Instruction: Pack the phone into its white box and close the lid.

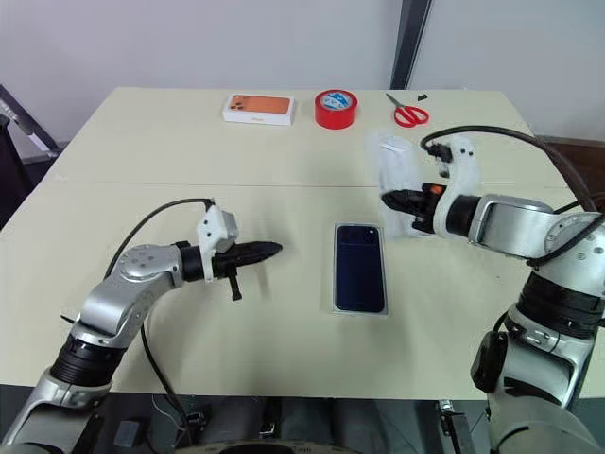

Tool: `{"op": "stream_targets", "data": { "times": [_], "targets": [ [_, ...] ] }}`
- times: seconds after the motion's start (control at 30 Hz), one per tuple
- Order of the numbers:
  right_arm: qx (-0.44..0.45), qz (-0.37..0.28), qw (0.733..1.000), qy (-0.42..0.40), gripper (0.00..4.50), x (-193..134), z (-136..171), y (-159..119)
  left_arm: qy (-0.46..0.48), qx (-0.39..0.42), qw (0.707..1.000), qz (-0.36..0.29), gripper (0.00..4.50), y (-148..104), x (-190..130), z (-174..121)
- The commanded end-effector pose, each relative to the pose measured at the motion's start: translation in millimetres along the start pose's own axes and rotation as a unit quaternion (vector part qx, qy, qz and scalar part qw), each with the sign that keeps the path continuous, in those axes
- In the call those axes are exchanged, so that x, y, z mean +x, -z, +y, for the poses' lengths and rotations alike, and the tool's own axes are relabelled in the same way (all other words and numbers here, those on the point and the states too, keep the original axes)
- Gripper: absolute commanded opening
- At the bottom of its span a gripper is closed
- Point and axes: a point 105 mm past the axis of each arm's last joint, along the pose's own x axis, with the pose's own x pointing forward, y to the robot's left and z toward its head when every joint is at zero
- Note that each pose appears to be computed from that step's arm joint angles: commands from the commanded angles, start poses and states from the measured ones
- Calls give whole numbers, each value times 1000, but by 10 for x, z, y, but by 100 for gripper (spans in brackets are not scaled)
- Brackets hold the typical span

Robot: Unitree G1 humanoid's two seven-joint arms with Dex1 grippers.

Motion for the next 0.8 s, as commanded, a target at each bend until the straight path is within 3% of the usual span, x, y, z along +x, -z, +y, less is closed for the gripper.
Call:
{"op": "stream_targets", "data": {
  "times": [0.03,0.23,0.33,0.43,0.57,0.77,0.8],
  "targets": [
    [135,-75,976,-156,1,216,678,-46,-59,16,998,-34,0,-193,-101,284],
    [317,-68,942,-88,1,488,953,414,-72,37,996,-28,0,-215,-101,378],
    [340,-34,939,-41,1,478,933,699,-53,46,997,-22,0,-197,-26,292],
    [331,-28,943,-3,1,426,760,808,-24,46,998,-20,0,-182,63,165],
    [287,-26,957,11,118,367,573,811,36,45,998,-25,0,-189,249,-110],
    [87,24,996,10,426,146,288,551,109,38,993,-37,0,-230,578,-493],
    [55,36,998,25,426,84,219,479,117,35,992,-38,0,-244,622,-531]
  ]
}}
